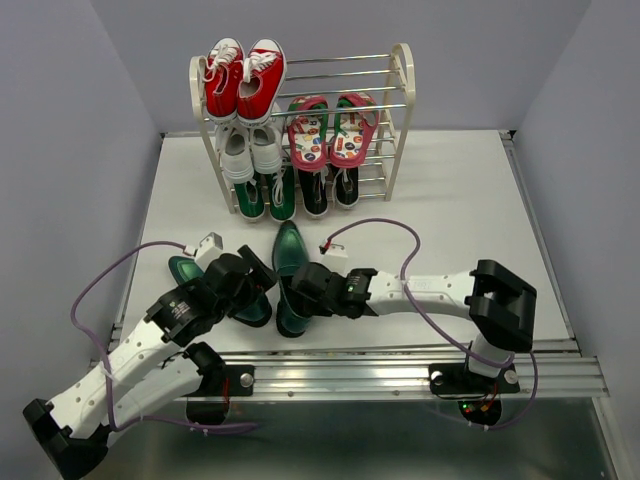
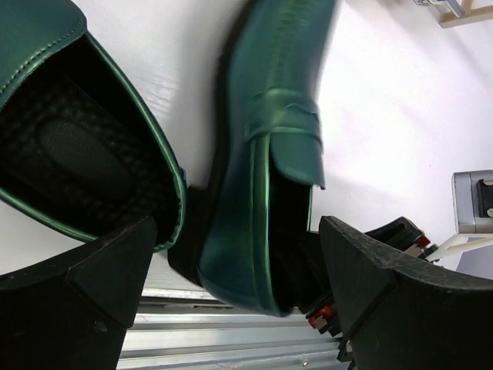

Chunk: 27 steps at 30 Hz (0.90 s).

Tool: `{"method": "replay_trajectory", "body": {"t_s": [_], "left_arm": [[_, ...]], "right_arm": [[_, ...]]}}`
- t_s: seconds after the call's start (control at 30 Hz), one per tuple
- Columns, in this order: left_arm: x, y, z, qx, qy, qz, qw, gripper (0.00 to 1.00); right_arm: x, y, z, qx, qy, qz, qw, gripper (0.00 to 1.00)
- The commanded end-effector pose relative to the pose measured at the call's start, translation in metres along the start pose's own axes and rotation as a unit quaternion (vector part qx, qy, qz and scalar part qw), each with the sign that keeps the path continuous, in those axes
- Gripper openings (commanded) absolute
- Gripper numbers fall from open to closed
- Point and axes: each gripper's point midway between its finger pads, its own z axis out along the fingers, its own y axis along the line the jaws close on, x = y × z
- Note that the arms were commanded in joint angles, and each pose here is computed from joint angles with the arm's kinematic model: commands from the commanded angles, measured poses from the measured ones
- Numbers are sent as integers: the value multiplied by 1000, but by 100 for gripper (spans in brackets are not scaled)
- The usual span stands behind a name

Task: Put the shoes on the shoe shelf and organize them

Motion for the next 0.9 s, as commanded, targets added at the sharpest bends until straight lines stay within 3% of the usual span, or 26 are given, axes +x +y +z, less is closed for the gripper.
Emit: {"method": "replay_trajectory", "body": {"t_s": [0.0,0.03,0.17,0.27,0.37,0.53,0.67,0.87], "left_arm": [[-5,-4,1,11,-15,8,1000,99],[-5,-4,2,11,-15,9,1000,99],[-4,-5,5,12,-14,11,1000,99],[-4,-6,7,9,-13,15,1000,99],[-6,-8,5,8,-17,15,1000,99],[-15,-12,2,16,-36,8,999,99],[-23,-15,-2,32,-57,4,998,99],[-29,-16,-4,34,-69,6,997,99]], "right_arm": [[-21,16,-23,-36,-34,-11,999,9],[-22,16,-25,-38,-35,-18,999,1],[-34,26,-43,-57,-54,-65,995,1],[-61,32,-67,-63,-95,-164,980,1],[-89,34,-98,-61,-133,-207,967,1],[-141,30,-159,-45,-211,-205,955,1],[-166,43,-197,-59,-236,-204,948,1],[-237,67,-265,-39,-349,-170,921,1]]}}
